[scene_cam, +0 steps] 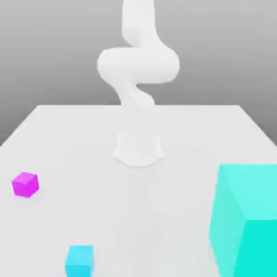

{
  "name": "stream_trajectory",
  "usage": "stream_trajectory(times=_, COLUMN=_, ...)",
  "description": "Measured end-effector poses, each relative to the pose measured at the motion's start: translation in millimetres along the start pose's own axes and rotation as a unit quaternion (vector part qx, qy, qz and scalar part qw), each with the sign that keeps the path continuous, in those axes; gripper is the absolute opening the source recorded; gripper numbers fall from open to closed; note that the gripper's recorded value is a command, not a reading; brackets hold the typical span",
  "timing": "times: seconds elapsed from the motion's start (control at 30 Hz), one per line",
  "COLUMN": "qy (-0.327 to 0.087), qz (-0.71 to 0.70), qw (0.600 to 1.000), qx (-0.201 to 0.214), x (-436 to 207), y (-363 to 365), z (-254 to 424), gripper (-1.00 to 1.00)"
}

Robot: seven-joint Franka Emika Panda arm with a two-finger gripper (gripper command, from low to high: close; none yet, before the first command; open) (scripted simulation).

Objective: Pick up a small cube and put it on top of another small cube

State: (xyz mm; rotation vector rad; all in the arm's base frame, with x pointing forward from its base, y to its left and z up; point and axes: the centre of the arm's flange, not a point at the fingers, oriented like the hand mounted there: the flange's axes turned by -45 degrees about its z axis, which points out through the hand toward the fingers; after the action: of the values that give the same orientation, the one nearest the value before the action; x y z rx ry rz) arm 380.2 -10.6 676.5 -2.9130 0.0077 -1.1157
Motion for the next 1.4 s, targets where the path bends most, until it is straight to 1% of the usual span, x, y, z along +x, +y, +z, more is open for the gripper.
stream_trajectory(times=0.2, qy=-0.083, qz=0.0, qw=0.996, qx=0.016, x=-13.1, y=26.8, z=116.5, gripper=0.0)
stream_trajectory(times=0.4, qy=-0.161, qz=0.002, qw=0.987, qx=0.021, x=-52.2, y=52.4, z=222.7, gripper=0.0)
stream_trajectory(times=0.63, qy=-0.25, qz=0.004, qw=0.968, qx=0.014, x=-126.7, y=85.6, z=328.4, gripper=0.0)
stream_trajectory(times=0.87, qy=-0.338, qz=-0.003, qw=0.941, qx=-0.005, x=-223.6, y=117.1, z=407.1, gripper=0.0)
stream_trajectory(times=0.93, qy=-0.353, qz=-0.005, qw=0.936, qx=-0.009, x=-247.9, y=123.4, z=425.7, gripper=0.0)
stream_trajectory(times=1.03, qy=-0.357, qz=-0.006, qw=0.934, qx=-0.011, x=-276.5, y=126.1, z=455.3, gripper=0.0)
stream_trajectory(times=1.07, qy=-0.357, qz=-0.006, qw=0.934, qx=-0.01, x=-285.3, y=126.3, z=464.0, gripper=-1.0)
stream_trajectory(times=1.27, qy=-0.358, qz=-0.005, qw=0.934, qx=-0.01, x=-290.0, y=126.4, z=468.3, gripper=-1.0)
stream_trajectory(times=1.4, qy=-0.358, qz=-0.006, qw=0.934, qx=-0.01, x=-265.3, y=125.8, z=442.4, gripper=-1.0)
